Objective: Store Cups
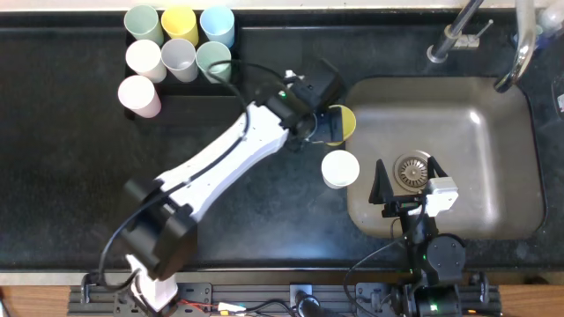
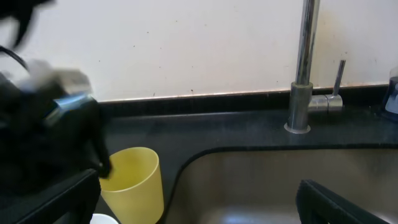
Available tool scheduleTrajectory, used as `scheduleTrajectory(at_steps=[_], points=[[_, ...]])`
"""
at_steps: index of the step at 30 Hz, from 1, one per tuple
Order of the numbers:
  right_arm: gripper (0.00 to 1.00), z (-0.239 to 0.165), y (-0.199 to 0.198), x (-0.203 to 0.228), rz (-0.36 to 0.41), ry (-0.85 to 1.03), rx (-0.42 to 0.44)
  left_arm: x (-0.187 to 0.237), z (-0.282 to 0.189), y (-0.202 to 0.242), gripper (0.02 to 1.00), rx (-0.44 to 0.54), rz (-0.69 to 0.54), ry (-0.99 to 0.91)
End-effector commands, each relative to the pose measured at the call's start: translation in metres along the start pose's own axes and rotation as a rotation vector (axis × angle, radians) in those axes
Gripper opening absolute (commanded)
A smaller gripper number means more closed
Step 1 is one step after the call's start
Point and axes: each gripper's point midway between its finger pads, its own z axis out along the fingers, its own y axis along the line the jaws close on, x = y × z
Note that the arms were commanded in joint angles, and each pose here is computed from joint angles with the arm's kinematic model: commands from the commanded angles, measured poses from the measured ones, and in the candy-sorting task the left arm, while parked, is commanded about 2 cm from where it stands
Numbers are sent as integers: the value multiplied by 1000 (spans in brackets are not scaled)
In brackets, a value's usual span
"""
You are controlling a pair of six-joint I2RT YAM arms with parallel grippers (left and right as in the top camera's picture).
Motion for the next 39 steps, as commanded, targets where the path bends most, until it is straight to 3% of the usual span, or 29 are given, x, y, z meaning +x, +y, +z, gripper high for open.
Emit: scheduleTrajectory(at_steps=[1,26,27,28,30,31,39], points=[[998,0,-3,3,5,-1,8,7,18,-14,998,43,-6,41],[998,0,-3,3,5,-1,8,-11,40,-2,1000,-7,-92,-13],[996,0,-3,3,5,-1,8,-11,41,-2,958,-8,-93,-12],[998,0,-3,3,5,-1,8,-11,41,-2,822,-9,-96,-12],[998,0,-3,3,5,-1,8,-12,43,-2,354,-9,-96,-15],[998,0,-3,3,5,-1,8,-13,43,-2,174,-10,-96,-20],[998,0,-3,3,5,-1,8,-32,29,-7,36,15,-108,-74]])
